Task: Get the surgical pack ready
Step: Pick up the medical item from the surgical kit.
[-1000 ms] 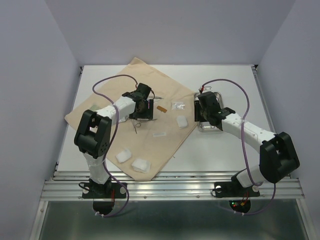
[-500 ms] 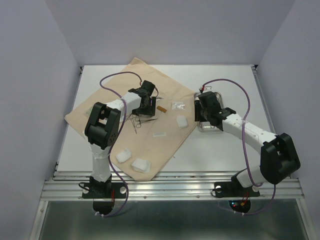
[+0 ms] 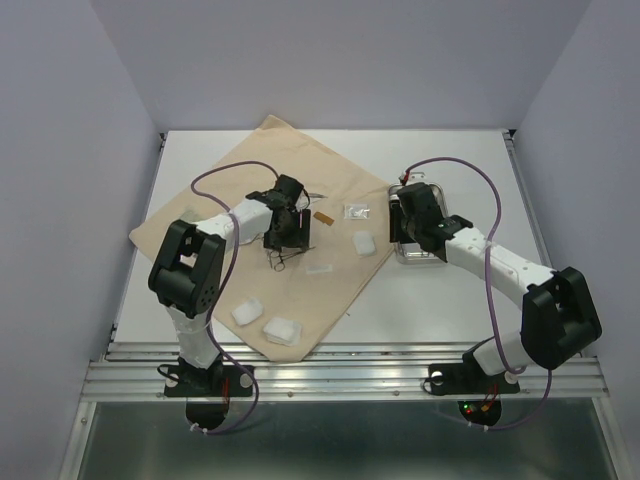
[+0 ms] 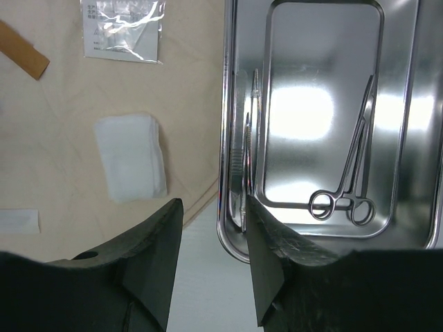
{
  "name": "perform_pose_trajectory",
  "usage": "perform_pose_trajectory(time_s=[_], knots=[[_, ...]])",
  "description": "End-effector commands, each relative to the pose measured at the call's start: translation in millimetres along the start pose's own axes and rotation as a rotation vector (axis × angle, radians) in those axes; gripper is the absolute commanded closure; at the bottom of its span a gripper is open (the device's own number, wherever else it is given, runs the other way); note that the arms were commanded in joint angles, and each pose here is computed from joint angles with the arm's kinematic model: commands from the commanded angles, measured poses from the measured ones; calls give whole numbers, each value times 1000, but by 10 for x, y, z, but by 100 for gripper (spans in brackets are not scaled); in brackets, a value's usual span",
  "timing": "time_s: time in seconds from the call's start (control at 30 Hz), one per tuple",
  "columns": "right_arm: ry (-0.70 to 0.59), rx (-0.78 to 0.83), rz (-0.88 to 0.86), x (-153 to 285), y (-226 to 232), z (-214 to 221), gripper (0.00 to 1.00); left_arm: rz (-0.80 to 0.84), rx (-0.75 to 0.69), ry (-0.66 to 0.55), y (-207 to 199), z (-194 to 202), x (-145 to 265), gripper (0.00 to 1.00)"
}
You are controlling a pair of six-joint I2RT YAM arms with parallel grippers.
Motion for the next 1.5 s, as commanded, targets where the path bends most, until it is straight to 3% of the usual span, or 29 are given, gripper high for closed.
perform_pose_trajectory(time_s=[0.0,0.2,0.4,0.67,0.93,1.47], knots=[[-33,-16,-48,97,156,-151,53,119,24,-37,-171,71,324,24],[-7,-15,-88,120,534,-129,54,63,47,-99,-116,30,508,24],[48,-67,-223,162,1353,47,57,-25,75,-192,56,-186,858,23],[138,-142,-210,-40,2407,268,55,-215,305,-308,951,-324,1376,20],[167,-239,-162,-472,2712,387,54,-274,448,-452,1288,-212,1761,20],[147,-188,-40,-882,2718,409,49,-252,439,-490,1362,-104,1842,20]])
Point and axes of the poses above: each gripper's point midway between its finger pads, its own x axis back along the fingers, its own y axis along the line the jaws close on, z = x × y, the point moved 6 cm from there along x, back along the fingers
